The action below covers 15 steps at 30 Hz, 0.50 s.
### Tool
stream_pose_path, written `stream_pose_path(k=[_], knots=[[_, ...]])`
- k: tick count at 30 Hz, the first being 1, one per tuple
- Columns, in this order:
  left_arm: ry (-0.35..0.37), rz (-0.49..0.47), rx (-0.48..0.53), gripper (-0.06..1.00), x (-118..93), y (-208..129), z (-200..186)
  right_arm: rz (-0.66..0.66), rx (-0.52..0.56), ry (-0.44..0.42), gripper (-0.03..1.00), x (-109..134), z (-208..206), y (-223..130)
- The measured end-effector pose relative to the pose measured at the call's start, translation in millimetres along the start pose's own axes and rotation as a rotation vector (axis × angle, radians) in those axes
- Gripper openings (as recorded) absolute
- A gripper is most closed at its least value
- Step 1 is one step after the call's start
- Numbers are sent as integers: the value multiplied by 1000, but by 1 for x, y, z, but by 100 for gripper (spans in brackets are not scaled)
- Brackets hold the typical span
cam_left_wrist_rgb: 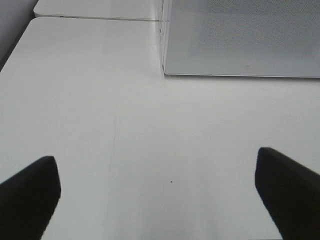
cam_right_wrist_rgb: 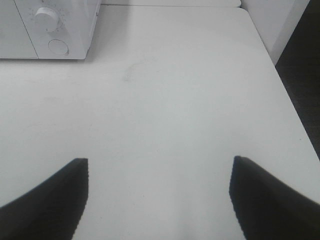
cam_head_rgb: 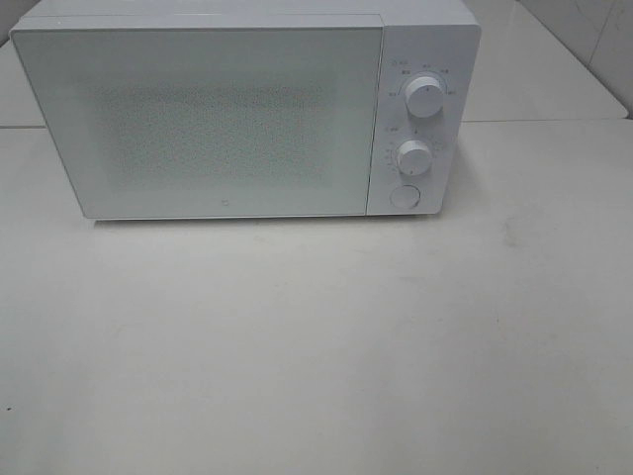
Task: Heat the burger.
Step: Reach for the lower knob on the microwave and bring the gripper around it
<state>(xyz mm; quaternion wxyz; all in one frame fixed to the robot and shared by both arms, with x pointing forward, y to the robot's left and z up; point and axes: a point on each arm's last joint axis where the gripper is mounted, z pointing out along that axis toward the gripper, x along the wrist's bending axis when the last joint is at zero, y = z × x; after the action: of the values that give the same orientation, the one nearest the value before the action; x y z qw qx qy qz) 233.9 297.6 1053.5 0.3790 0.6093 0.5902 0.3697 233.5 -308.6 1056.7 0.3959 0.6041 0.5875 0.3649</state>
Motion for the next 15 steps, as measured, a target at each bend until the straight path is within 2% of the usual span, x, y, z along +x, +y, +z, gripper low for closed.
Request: stream_pose_path(k=[10,15], knots=[[0,0,0,98,0,0,0,2,1,4,76,0,0,0],[0,0,0,98,0,0,0,12,13,28,76,3,5,11]])
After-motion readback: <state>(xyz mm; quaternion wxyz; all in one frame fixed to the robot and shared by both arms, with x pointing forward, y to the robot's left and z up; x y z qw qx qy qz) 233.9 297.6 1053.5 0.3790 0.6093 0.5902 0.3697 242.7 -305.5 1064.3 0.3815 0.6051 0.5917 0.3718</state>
